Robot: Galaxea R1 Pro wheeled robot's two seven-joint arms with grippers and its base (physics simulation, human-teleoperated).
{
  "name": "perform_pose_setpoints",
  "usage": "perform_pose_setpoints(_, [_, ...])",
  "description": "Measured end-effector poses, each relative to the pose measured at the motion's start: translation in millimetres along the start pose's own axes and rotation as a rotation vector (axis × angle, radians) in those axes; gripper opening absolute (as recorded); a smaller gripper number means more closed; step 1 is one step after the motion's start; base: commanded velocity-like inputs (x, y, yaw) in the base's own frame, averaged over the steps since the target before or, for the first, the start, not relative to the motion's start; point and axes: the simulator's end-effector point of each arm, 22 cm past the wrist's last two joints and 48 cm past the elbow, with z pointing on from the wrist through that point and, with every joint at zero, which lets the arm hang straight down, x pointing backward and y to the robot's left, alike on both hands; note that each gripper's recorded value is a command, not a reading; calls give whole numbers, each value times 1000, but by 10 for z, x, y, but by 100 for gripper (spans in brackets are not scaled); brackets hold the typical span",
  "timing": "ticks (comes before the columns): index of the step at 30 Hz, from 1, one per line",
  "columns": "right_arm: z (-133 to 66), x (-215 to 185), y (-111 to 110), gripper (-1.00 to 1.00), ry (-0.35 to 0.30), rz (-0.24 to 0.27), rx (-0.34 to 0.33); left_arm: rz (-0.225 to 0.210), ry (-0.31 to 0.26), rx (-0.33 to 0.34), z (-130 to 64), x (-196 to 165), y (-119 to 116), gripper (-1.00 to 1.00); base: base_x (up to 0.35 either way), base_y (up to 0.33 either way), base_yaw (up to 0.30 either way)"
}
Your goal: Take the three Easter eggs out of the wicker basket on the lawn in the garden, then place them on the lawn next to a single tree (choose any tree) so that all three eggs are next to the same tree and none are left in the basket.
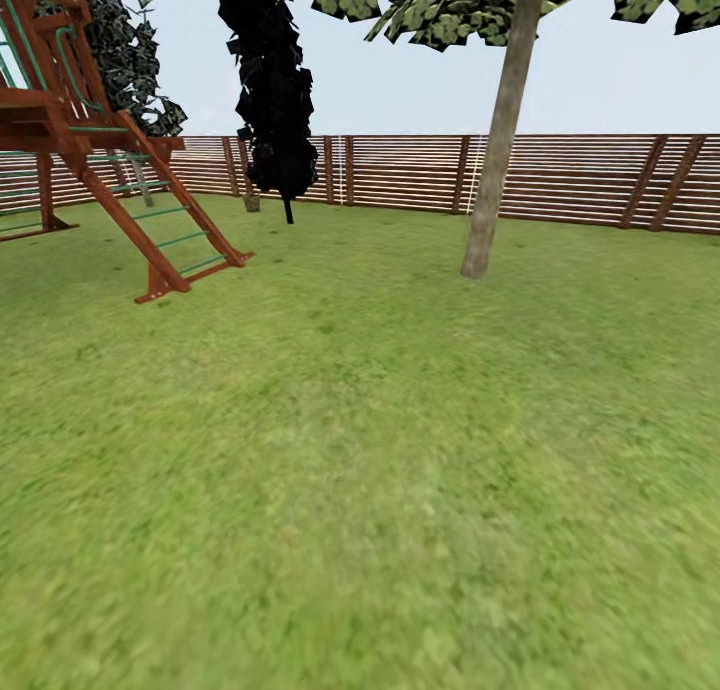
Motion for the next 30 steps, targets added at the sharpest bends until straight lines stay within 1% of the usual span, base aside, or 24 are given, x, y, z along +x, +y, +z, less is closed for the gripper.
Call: perform_pose_setpoints(30, [0, 1, 0, 100, 0, 0, 0, 0, 0, 1, 0, 0, -7, 100, 340, 0, 0])
